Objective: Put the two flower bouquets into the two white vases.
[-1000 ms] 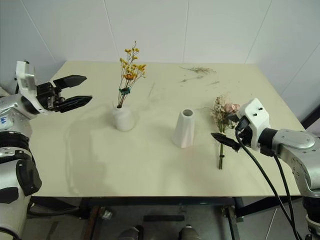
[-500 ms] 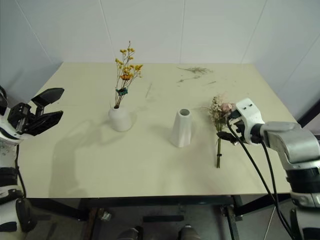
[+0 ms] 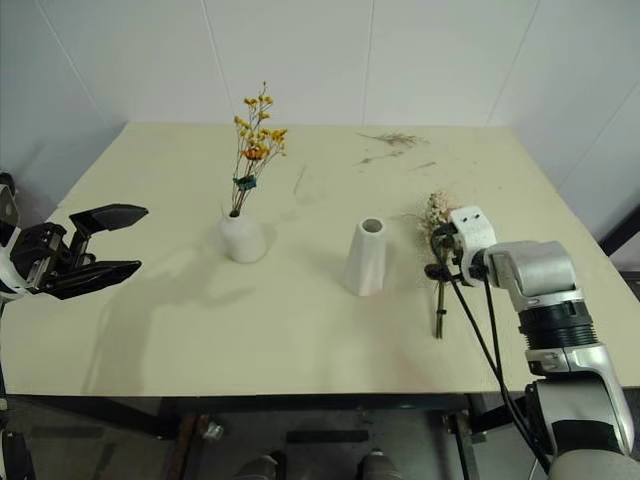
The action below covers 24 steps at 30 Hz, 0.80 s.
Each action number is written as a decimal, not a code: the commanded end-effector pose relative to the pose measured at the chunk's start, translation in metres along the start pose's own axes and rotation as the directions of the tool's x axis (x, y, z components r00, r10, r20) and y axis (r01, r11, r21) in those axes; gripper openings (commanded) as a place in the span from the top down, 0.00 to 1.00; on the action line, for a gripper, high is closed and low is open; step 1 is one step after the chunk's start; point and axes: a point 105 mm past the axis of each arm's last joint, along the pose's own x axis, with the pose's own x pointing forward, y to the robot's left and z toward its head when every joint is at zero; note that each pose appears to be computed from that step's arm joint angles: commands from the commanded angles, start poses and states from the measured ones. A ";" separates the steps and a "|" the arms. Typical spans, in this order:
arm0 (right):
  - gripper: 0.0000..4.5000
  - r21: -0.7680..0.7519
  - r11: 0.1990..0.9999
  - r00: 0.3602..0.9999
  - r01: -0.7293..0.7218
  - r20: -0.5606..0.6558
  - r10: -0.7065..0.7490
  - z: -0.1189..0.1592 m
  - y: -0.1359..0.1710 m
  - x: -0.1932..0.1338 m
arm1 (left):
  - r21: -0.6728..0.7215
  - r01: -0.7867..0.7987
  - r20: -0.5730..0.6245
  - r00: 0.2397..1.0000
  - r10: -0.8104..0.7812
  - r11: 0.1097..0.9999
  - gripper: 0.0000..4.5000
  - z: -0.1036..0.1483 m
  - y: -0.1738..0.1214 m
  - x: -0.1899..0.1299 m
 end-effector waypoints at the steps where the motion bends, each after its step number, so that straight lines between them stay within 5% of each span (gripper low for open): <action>1: 0.04 0.012 0.999 0.998 0.053 0.037 -0.053 0.012 -0.007 -0.003 | 0.033 0.015 0.021 1.000 -0.015 0.999 0.00 0.009 -0.003 0.004; 4: 0.20 0.018 0.998 0.996 0.057 0.068 -0.058 0.020 -0.004 0.000 | 0.028 0.020 0.030 0.999 -0.020 0.999 0.00 0.008 -0.002 0.006; 10: 0.67 0.030 0.997 0.989 0.067 0.129 -0.070 0.033 -0.005 0.000 | 0.023 0.018 0.030 0.999 -0.019 1.000 0.00 0.008 -0.001 0.007; 14: 0.95 0.000 0.991 0.945 0.137 0.299 -0.130 0.057 -0.014 -0.014 | 0.017 0.020 0.029 0.999 -0.021 1.000 0.00 0.008 0.001 0.010; 17: 0.99 -0.002 0.985 0.892 0.174 0.423 -0.157 0.075 -0.016 -0.026 | 0.015 0.019 0.028 0.999 -0.020 1.000 0.00 0.007 0.002 0.010; 24: 0.99 -0.003 0.979 0.605 0.204 0.787 -0.124 0.133 0.000 -0.080 | 0.013 0.023 0.043 0.999 -0.024 1.000 0.00 0.006 0.007 0.019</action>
